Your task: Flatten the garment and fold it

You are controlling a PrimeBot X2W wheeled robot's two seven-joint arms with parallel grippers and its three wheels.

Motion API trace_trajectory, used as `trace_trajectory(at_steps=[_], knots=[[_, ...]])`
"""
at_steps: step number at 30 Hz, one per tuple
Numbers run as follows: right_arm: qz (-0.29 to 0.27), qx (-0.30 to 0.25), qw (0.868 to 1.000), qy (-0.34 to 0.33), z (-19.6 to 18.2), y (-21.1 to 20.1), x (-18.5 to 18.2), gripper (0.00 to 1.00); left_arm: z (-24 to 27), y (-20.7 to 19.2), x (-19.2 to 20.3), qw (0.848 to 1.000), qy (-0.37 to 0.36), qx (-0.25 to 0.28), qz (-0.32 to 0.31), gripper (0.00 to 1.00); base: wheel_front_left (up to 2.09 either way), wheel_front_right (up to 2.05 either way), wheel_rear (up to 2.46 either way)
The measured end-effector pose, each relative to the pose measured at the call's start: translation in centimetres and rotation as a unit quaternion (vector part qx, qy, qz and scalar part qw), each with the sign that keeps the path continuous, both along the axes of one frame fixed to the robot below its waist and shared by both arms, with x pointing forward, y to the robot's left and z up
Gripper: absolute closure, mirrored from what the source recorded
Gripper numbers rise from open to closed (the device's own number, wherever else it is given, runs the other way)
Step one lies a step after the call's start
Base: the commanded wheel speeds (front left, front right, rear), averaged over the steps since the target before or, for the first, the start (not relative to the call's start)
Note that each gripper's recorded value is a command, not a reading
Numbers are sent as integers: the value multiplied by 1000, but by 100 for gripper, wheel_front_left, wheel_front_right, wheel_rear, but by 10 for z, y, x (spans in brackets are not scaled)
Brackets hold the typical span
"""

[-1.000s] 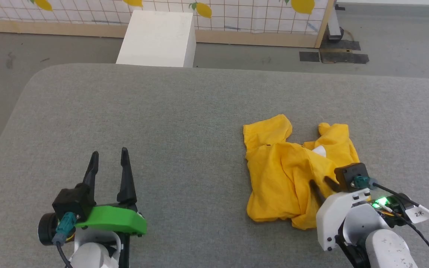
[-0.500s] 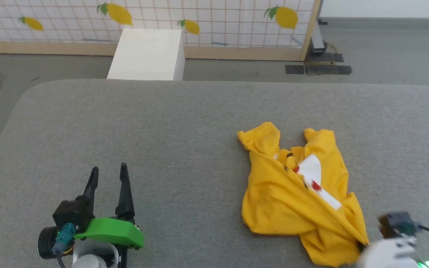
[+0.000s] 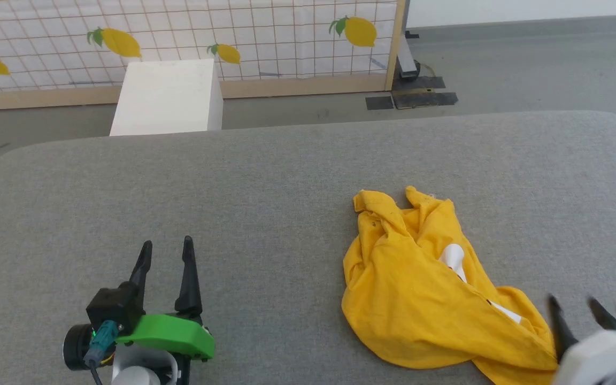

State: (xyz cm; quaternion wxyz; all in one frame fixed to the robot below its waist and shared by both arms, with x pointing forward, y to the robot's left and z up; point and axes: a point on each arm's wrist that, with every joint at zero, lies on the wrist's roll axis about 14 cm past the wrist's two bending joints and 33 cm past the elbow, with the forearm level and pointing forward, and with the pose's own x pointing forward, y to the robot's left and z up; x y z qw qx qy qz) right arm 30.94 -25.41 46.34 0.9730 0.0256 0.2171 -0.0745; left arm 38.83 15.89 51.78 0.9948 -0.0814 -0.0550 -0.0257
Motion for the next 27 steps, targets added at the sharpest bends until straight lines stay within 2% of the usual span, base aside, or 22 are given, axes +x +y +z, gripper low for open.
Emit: trace_trajectory(at_steps=[2, 5, 10, 16, 23, 24, 25, 26, 27], knots=[[29, 10, 998, -54, 16, 21, 17, 0, -1, -4, 2, 1000, 1, 0, -5, 0, 0, 0, 0], [78, 26, 992, -96, 31, 56, 40, 0, -3, -5, 4, 1000, 4, 0, -7, 0, 0, 0, 0], [157, 36, 981, -105, 42, 109, 78, 0, -1, 1, 8, 1000, 1, 0, 3, 0, 0, 0, 0], [208, 51, 977, 3, 8, 144, 116, 0, -2, 13, 14, 1000, 2, -4, 23, 0, 0, 0, 0], [249, 37, 960, 126, -34, 172, 134, 0, -13, 33, 11, 998, 20, -6, 55, 0, 0, 0, 0], [250, 26, 956, 153, -46, 172, 134, 32, -16, 38, 9, 998, 25, -4, 63, 0, 0, 0, 0], [255, 24, 953, 160, -50, 176, 135, 52, -18, 40, 8, 997, 27, -4, 66, 0, 0, 0, 0], [256, 26, 953, 157, -50, 177, 137, 95, -19, 41, 8, 997, 28, -3, 69, 0, 0, 0, 0], [259, 27, 954, 149, -47, 180, 140, 100, -20, 43, 7, 997, 30, -2, 72, 0, 0, 0, 0]])
